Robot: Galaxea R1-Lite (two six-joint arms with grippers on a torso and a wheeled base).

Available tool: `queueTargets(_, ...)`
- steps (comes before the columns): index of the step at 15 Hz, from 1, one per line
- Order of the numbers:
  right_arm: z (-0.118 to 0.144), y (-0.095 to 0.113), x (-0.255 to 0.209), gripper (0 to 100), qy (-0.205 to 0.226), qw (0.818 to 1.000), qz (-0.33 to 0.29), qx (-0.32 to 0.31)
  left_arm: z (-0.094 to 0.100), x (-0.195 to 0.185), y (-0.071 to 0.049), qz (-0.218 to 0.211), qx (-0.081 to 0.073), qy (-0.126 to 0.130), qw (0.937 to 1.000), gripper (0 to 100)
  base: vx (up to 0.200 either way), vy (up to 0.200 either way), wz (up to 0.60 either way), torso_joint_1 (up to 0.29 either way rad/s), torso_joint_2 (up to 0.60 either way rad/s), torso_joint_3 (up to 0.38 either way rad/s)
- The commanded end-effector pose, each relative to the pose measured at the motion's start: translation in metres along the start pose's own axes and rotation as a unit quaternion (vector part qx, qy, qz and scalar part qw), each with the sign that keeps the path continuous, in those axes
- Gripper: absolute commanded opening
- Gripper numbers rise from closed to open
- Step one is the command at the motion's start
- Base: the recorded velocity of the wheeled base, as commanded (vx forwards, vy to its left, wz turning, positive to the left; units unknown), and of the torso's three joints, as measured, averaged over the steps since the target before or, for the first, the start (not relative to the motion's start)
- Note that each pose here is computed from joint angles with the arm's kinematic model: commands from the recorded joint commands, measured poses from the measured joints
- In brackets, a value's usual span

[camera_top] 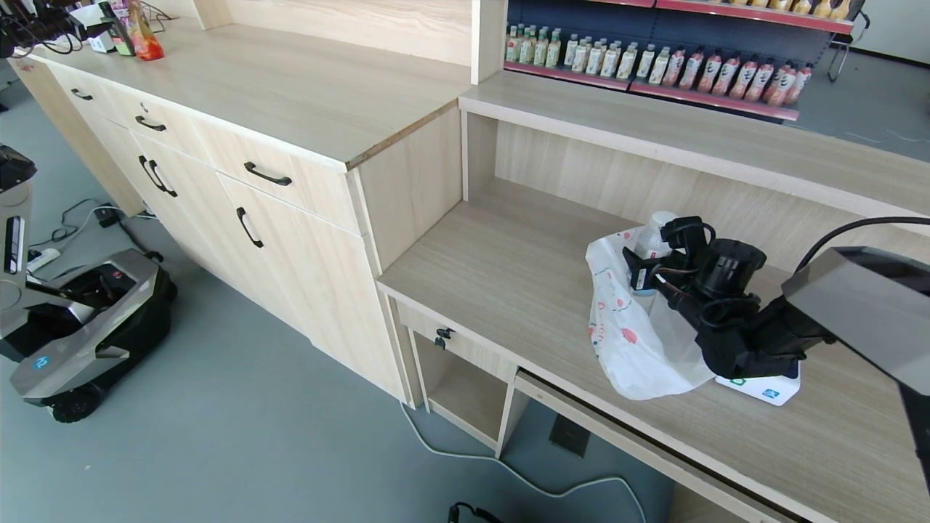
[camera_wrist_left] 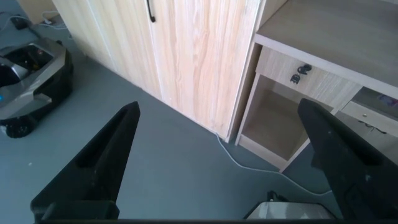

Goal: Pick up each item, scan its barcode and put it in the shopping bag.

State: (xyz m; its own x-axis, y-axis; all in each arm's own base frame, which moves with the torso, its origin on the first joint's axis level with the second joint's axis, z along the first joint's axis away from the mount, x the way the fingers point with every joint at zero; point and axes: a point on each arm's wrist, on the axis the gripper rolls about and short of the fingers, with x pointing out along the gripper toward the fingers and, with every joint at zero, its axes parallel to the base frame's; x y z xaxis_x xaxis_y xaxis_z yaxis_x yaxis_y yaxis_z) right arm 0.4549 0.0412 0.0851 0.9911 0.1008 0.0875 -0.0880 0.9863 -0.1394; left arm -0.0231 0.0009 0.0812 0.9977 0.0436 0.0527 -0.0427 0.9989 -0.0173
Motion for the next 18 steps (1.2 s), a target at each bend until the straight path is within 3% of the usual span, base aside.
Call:
queueTargets(1,-0.006,0.001,0.001,100,0.01,1.0,0.002,0.0,0.0,0.0,0.0,0.0,0.0,0.0,1.0,100,0.0,0.0,0.0,0.0,0.0,0.0)
queueTargets(4,0.012,-0.002,-0.003,100,-0.005,1.0,-0.001,0.002,0.0,0.0,0.0,0.0,0.0,0.0,1.0,100,0.0,0.0,0.0,0.0,0.0,0.0)
queueTargets(8,0.073,-0.013,-0.064,100,-0.016,1.0,-0.007,-0.006,0.0,0.0,0.0,0.0,0.0,0.0,1.0,100,0.0,0.0,0.0,0.0,0.0,0.0)
queueTargets(13,0.136,-0.053,-0.186,100,0.042,0.996,-0.063,-0.038,0.0,0.0,0.0,0.0,0.0,0.0,1.0,100,0.0,0.0,0.0,0.0,0.0,0.0)
queueTargets(14,0.144,-0.061,-0.207,100,0.075,0.993,-0.083,-0.047,0.0,0.0,0.0,0.0,0.0,0.0,1.0,100,0.0,0.0,0.0,0.0,0.0,0.0)
queueTargets(16,0.156,-0.087,-0.25,100,0.137,0.976,-0.15,-0.081,0.0,0.0,0.0,0.0,0.0,0.0,1.0,100,0.0,0.0,-0.3,0.004,0.0,0.004)
queueTargets(18,0.167,-0.116,-0.28,100,0.169,0.953,-0.237,-0.076,0.0,0.0,0.0,0.0,0.0,0.0,1.0,100,0.0,0.0,-0.6,-0.002,0.0,0.002)
